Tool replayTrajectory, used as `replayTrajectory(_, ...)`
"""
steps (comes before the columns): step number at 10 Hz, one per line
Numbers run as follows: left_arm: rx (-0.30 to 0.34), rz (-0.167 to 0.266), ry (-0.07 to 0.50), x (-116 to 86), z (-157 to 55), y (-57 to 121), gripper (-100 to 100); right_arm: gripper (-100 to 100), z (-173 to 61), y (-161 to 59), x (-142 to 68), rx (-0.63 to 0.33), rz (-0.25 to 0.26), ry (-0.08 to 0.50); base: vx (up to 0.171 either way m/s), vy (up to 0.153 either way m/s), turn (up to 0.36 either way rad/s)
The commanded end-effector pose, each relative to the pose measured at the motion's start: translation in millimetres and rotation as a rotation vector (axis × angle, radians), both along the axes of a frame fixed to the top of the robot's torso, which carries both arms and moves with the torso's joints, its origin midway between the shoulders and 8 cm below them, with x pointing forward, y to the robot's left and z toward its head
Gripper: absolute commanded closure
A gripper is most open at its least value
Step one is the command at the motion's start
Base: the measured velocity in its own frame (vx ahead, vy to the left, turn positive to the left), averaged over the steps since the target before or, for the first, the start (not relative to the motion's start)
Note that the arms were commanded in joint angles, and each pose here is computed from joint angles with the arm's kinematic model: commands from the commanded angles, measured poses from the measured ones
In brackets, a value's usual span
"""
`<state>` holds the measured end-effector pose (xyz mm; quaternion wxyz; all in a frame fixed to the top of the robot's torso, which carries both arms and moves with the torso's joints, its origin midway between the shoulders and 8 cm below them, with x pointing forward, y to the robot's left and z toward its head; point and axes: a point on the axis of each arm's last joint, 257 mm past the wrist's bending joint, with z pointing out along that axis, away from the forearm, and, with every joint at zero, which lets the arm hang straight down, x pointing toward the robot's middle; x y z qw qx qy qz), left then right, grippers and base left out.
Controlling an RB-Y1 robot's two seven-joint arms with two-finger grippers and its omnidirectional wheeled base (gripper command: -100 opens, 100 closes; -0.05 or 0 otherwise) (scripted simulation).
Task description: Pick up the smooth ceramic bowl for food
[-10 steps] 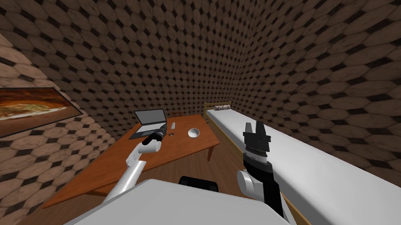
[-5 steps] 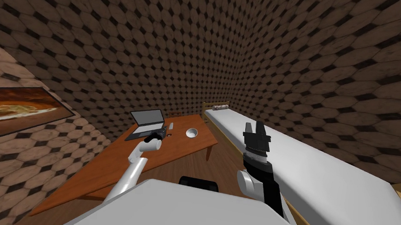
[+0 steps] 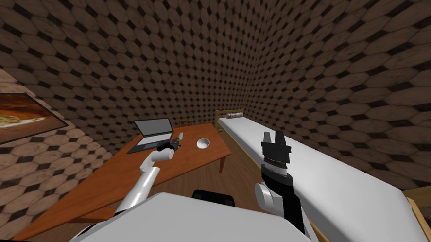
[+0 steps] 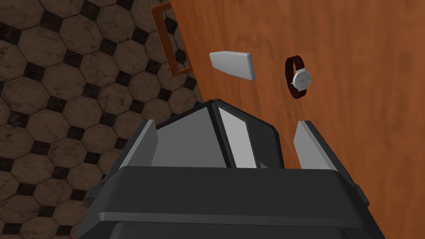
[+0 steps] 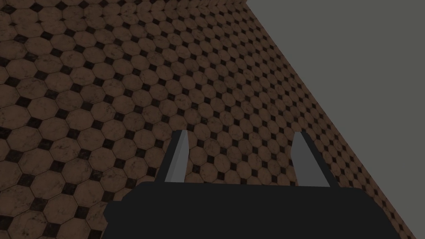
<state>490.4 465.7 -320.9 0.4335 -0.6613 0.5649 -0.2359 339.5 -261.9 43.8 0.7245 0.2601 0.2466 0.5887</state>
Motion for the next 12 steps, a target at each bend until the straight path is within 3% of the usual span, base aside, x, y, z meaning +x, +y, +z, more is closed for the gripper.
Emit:
replayTrajectory(1, -0.008, 0.005, 0.029, -0.8, -10.0, 0.7, -100, 0, 0.0, 0.0, 0.0, 0.0, 0.0, 0.0, 0.018, -0.052, -0.029)
replayTrajectory(3, -0.029, 0.015, 0.121, -8.1, -34.3, 1.0, -100, 0, 0.0, 0.0, 0.0, 0.0, 0.0, 0.0, 0.02, -0.095, -0.08)
replayTrajectory(4, -0.031, 0.017, 0.127, -9.5, -37.3, 1.2, -100, 0, 0.0, 0.0, 0.0, 0.0, 0.0, 0.0, 0.043, -0.072, -0.033)
replayTrajectory(6, -0.05, 0.022, 0.218, -19.3, -61.5, -1.0, -100, 0, 0.0, 0.0, 0.0, 0.0, 0.0, 0.0, 0.052, -0.091, -0.08)
replayTrajectory(7, -0.05, 0.022, 0.218, -19.3, -61.5, -1.0, -100, 0, 0.0, 0.0, 0.0, 0.0, 0.0, 0.0, 0.033, -0.082, -0.031)
replayTrajectory(12, -0.087, 0.019, 0.41, -43.8, -107.8, -14.9, -100, 0, 0.0, 0.0, 0.0, 0.0, 0.0, 0.0, 0.075, -0.103, -0.084)
